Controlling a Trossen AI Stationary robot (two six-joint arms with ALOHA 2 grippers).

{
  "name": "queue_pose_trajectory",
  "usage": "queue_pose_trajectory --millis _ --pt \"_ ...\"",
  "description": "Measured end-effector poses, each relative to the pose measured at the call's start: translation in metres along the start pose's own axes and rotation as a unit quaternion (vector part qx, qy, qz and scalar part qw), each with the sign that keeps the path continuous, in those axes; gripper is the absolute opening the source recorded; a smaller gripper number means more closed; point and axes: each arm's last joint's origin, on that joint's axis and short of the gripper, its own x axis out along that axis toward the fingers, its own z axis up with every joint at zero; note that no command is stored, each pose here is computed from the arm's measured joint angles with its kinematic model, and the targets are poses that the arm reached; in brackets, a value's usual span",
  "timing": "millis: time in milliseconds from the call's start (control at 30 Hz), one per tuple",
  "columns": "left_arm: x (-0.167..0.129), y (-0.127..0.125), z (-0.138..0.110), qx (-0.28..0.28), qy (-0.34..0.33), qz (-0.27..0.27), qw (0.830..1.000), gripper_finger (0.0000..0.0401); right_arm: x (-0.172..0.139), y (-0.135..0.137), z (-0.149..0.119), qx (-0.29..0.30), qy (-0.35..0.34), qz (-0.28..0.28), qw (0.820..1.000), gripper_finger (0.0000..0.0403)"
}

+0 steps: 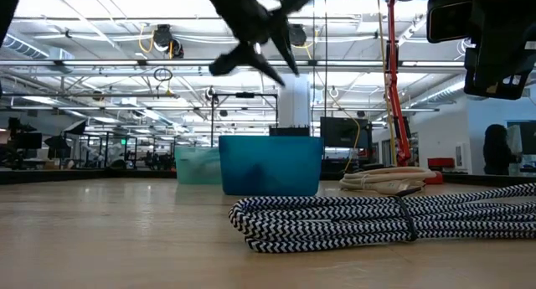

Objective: Pick & Place USB Port
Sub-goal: Put the brown hdmi cable into the green bin

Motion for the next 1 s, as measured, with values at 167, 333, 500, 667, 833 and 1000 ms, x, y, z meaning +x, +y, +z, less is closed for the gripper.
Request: queue_pose_trajectory --millis 167,333,500,667,833,1000 --pt "-0.037 -0.015 -0.008 0.035 -0.003 -0.05 0.998 0.0117 -0.001 -0.003 0.006 0.009 -0.026 -0.013 1.0 0.009" --pt "-0.059 -0.026 -0.029 0.075 0.0 -0.068 0.995 0.0117 -0.002 -0.01 0.016 0.012 -0.05 -0.029 0.998 0.0102" --pt "-0.066 -0.031 -0.05 0.113 0.026 -0.065 0.991 0.0117 -0.008 -0.027 0.036 0.04 -0.1 -0.066 0.992 0.0127" --pt "-0.07 -0.03 -0.07 0.152 0.061 -0.042 0.986 0.0117 -0.018 -0.05 0.06 0.083 -0.15 -0.102 0.98 0.0152" --pt "-0.073 -0.029 -0.082 0.2 0.082 -0.025 0.976 0.0117 -0.027 -0.076 0.071 0.117 -0.158 -0.163 0.967 0.0178" --pt "-0.074 -0.026 -0.085 0.222 0.094 -0.011 0.97 0.0117 -0.025 -0.097 0.067 0.167 -0.096 -0.223 0.956 0.0205"
